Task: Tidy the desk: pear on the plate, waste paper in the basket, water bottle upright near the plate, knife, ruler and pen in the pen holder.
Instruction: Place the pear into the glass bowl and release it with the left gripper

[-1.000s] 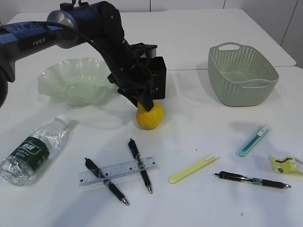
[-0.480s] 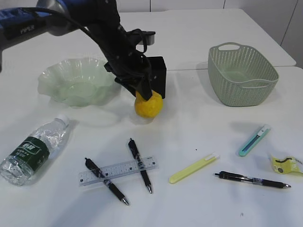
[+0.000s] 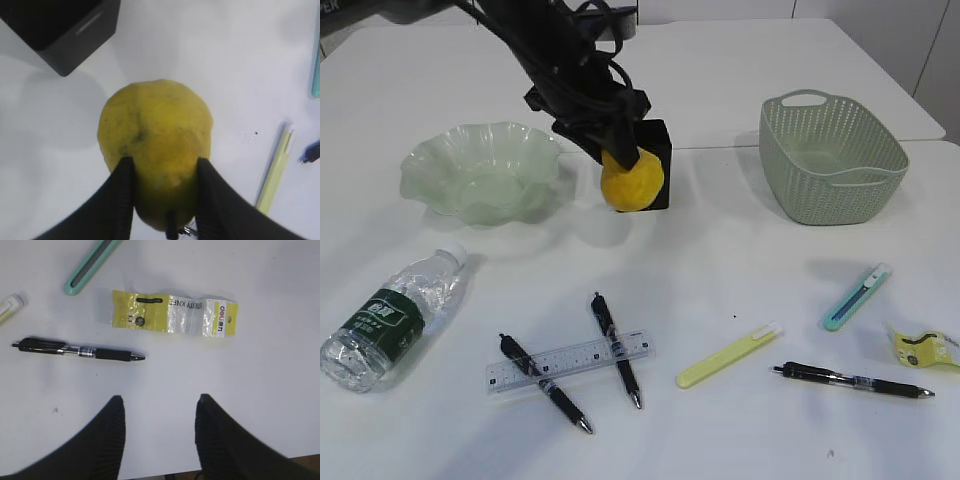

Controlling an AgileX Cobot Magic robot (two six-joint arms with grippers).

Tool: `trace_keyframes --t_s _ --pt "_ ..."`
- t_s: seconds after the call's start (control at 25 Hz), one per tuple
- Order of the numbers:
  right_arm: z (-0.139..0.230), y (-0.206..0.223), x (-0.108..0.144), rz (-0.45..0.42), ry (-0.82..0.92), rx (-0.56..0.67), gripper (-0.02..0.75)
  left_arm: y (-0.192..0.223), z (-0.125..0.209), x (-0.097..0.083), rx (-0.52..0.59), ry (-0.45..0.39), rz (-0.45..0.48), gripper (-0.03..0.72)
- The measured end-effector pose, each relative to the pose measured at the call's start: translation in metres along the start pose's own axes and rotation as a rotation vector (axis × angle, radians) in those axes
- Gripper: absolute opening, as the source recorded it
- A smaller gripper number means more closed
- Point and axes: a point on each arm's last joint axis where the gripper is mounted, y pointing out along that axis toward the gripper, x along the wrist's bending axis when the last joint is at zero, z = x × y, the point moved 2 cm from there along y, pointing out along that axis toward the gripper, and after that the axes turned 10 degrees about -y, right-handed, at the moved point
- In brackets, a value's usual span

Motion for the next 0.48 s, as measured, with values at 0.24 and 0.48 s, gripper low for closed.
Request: trace_keyframes --t_s 0.24,0.48 --pt "0.001 0.000 0.000 -0.001 0.000 0.011 0.370 -0.021 -0.002 -0.001 -0.038 -0.032 -0.040 0.223" --pt "0.002 0.000 0.000 -0.002 0.000 0.019 0.370 -0.045 -0.004 0.008 -0.092 -0.034 -0.176 0.223"
